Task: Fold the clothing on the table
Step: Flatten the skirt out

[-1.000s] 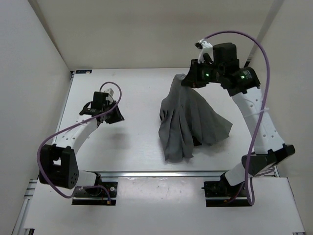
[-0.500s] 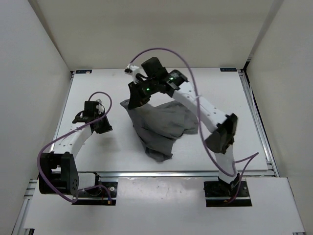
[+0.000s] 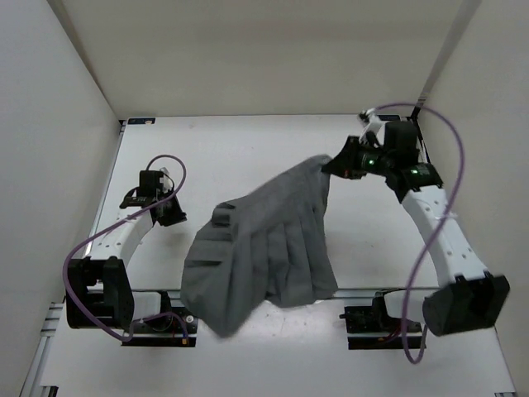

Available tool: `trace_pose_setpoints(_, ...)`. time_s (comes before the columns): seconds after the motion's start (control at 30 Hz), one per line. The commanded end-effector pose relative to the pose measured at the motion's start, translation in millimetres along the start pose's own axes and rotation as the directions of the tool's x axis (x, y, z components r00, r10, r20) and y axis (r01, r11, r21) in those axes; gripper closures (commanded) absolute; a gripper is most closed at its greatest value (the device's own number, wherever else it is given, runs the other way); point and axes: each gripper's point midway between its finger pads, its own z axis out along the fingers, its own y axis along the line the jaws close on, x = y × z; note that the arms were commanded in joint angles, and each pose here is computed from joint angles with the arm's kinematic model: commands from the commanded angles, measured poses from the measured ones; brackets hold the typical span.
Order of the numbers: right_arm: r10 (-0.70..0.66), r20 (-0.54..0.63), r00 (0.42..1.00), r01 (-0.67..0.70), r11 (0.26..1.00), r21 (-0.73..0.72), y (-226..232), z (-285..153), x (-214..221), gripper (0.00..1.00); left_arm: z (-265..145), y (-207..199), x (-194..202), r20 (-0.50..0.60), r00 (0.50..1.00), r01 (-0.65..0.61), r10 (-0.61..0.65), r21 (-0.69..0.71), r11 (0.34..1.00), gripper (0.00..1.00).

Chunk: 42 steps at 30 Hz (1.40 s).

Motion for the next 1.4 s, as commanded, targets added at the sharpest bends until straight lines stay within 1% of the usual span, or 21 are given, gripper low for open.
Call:
trace_pose_setpoints(0.0,0.250,-0.117,0.961,-0.214,0.943,0.256,-86.9,21.2,70.5,1.00,-9.6,-6.7,-9.3,0.034,0.999,-0.016,0.015,0.018,1.000,0.76)
trace_pose_setpoints(0.1,0.394,-0.128,0.910,-0.276,0.807,0.523,-150.7,12.8,115.9,1.00,-14.5,-18.3,-10.1,0.027,0.999,-0.022,0.021,0.063,0.998,0.77)
trace_pose_setpoints(0.2,0.401,-0.157,0.903,-0.185,0.690,0.699,-183.9,-1.9,138.9,1.00,-28.2,-46.1,-20.2,0.048,0.998,-0.045,0.037,0.171,0.984,0.74)
trace_pose_setpoints(0.23,0.404,-0.176,0.898,-0.163,0.675,0.720,-188.0,-3.4,141.7,0.99,-30.2,-57.4,-17.0,0.027,0.999,-0.040,0.035,0.226,0.973,0.75)
trace_pose_setpoints(0.4,0.430,-0.230,0.873,-0.147,0.682,0.716,-188.7,7.4,153.2,1.00,-45.0,-114.3,-20.1,0.036,0.998,-0.064,0.054,0.415,0.908,0.75)
trace_pose_setpoints(0.53,0.381,-0.220,0.898,-0.146,0.730,0.668,-175.9,16.8,133.9,1.00,-52.6,-158.9,-10.9,0.001,0.997,-0.061,0.075,0.594,0.802,0.75)
trace_pose_setpoints(0.6,0.319,-0.204,0.926,-0.160,0.818,0.553,-147.9,29.5,109.8,1.00,-45.6,-159.1,-4.3,-0.022,0.997,-0.049,0.075,0.575,0.817,0.75)
trace_pose_setpoints(0.7,0.134,-0.172,0.976,-0.076,0.949,0.306,-73.2,54.1,66.5,1.00,-31.5,-136.4,-11.8,-0.001,0.999,-0.035,0.040,0.475,0.879,0.75)
trace_pose_setpoints(0.77,-0.045,-0.160,0.986,0.054,0.997,0.052,7.9,68.0,38.4,1.00,-23.7,-109.5,-20.1,0.008,1.000,0.002,-0.006,0.398,0.917,0.74)
trace_pose_setpoints(0.8,-0.117,-0.178,0.977,0.101,0.990,-0.095,51.1,70.5,43.1,1.00,-19.5,-96.4,-24.3,0.017,1.000,0.011,-0.019,0.362,0.932,0.74)
trace_pose_setpoints(0.87,-0.323,-0.073,0.943,0.281,0.897,-0.341,130.0,55.5,27.1,1.00,-16.1,-78.8,-26.2,0.017,0.999,0.028,-0.035,0.321,0.947,0.76)
trace_pose_setpoints(0.97,-0.422,0.095,0.902,0.416,0.788,-0.454,198.2,18.4,16.7,1.00,-13.7,-60.2,-30.5,0.027,0.998,0.054,-0.064,0.284,0.957,0.77)
trace_pose_setpoints(1.0,-0.411,0.135,0.902,0.425,0.784,-0.453,202.0,4.0,6.8,1.00,-12.5,-56.9,-28.4,0.020,0.998,0.057,-0.065,0.274,0.960,0.77)
trace_pose_setpoints(1.03,-0.384,0.143,0.912,0.404,0.784,-0.471,202.1,-2.3,5.2,0.99,-12.0,-53.7,-28.9,0.026,0.997,0.057,-0.067,0.266,0.962,0.77)
trace_pose_setpoints(1.07,-0.334,0.147,0.931,0.364,0.824,-0.434,188.6,-9.0,-0.8,1.00,-13.1,-53.7,-28.1,0.028,0.998,0.049,-0.059,0.269,0.962,0.77)
trace_pose_setpoints(1.13,-0.234,0.161,0.959,0.273,0.915,-0.298,147.0,-11.5,-12.0,1.00,-8.3,-51.0,-21.3,0.015,0.999,0.047,-0.052,0.250,0.967,0.76)
trace_pose_setpoints(1.2,-0.110,0.139,0.984,0.127,0.985,-0.120,76.1,-11.5,-16.7,1.00,-8.9,-54.8,-18.3,0.005,0.999,0.048,-0.051,0.266,0.963,0.76)
trace_pose_setpoints(1.23,-0.049,0.114,0.992,0.059,0.994,-0.090,59.1,-10.2,-12.0,1.00,-7.8,-52.1,-17.7,0.007,0.999,0.045,-0.048,0.255,0.966,0.77)
trace_pose_setpoints(1.27,0.035,0.076,0.996,-0.037,0.999,0.030,12.2,-4.2,1.4,0.99,-8.2,-51.1,-17.5,0.009,0.998,0.054,-0.058,0.254,0.966,0.77)
trace_pose_setpoints(1.3,0.093,0.046,0.995,-0.097,0.989,0.112,-15.6,3.2,13.7,1.00,-8.6,-51.3,-16.8,0.008,0.999,0.050,-0.054,0.254,0.966,0.77)
trace_pose_setpoints(1.37,0.200,-0.031,0.979,-0.181,0.933,0.310,-68.2,10.4,46.3,1.00,-7.7,-49.3,-16.2,0.001,0.998,0.057,-0.059,0.248,0.967,0.78)
